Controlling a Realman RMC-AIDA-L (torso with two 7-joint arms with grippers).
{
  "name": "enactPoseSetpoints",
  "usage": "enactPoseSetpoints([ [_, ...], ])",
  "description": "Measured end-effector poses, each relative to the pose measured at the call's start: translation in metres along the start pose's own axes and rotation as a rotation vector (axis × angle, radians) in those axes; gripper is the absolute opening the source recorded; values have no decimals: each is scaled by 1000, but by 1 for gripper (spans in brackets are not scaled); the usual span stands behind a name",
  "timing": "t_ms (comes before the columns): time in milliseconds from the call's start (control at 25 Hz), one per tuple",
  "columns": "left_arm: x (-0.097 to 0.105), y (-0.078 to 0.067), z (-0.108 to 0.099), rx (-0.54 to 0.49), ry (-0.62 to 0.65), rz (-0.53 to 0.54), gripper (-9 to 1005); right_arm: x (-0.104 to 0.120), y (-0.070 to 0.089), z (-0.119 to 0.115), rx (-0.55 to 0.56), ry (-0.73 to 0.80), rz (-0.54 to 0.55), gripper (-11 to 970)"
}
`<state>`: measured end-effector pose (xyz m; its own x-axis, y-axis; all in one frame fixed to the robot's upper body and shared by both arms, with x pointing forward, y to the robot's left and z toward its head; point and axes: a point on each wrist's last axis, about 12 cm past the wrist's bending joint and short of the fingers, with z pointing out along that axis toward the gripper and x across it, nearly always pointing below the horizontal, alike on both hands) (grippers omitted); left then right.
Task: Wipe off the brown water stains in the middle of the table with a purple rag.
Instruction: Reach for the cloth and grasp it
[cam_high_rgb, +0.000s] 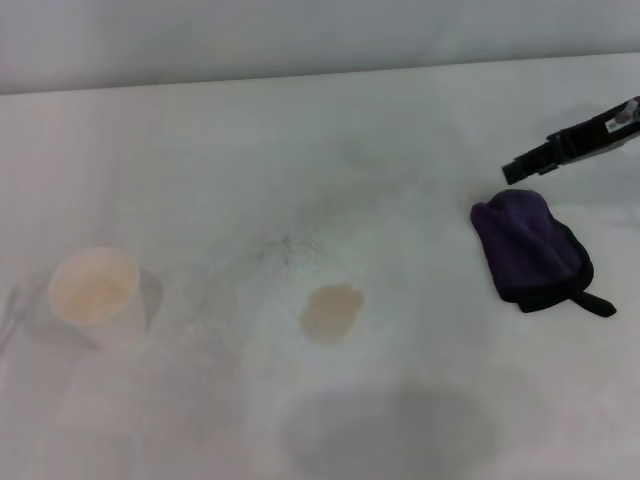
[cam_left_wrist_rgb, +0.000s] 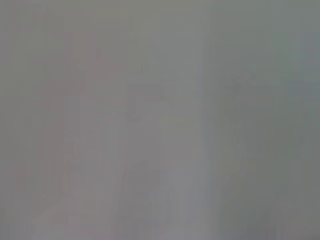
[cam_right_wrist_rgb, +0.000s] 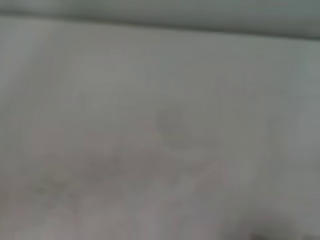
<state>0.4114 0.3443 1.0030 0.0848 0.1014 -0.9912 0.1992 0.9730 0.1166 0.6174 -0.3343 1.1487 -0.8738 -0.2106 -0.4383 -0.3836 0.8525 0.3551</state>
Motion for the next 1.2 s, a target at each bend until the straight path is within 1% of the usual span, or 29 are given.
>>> enactPoseSetpoints([
  [200,-2,1,6,2,-8,21,892,-18,8,-1,140,77,-24,553],
  [320,-3,2,11,1,-16,34,891,-31,17,2,243,106,-68,552],
  [400,-4,2,15,4,-20,38,891,-40,25,5,288,124,-99,552],
  [480,-4,1,18,7,-24,39,891,-46,35,8,287,144,-121,551],
  [560,-5,1,20,9,-26,41,891,-49,47,12,274,171,-143,551],
  [640,-5,1,21,11,-27,42,891,-50,59,16,284,205,-169,550],
  [760,-5,1,22,11,-26,43,891,-44,78,24,303,269,-204,550],
  [880,-4,2,23,9,-17,43,891,-39,91,29,294,309,-222,549],
  [1040,-3,2,25,9,-7,45,891,-32,95,32,287,331,-212,548],
  [1200,-3,1,26,12,-8,46,891,-25,88,37,303,338,-197,547],
])
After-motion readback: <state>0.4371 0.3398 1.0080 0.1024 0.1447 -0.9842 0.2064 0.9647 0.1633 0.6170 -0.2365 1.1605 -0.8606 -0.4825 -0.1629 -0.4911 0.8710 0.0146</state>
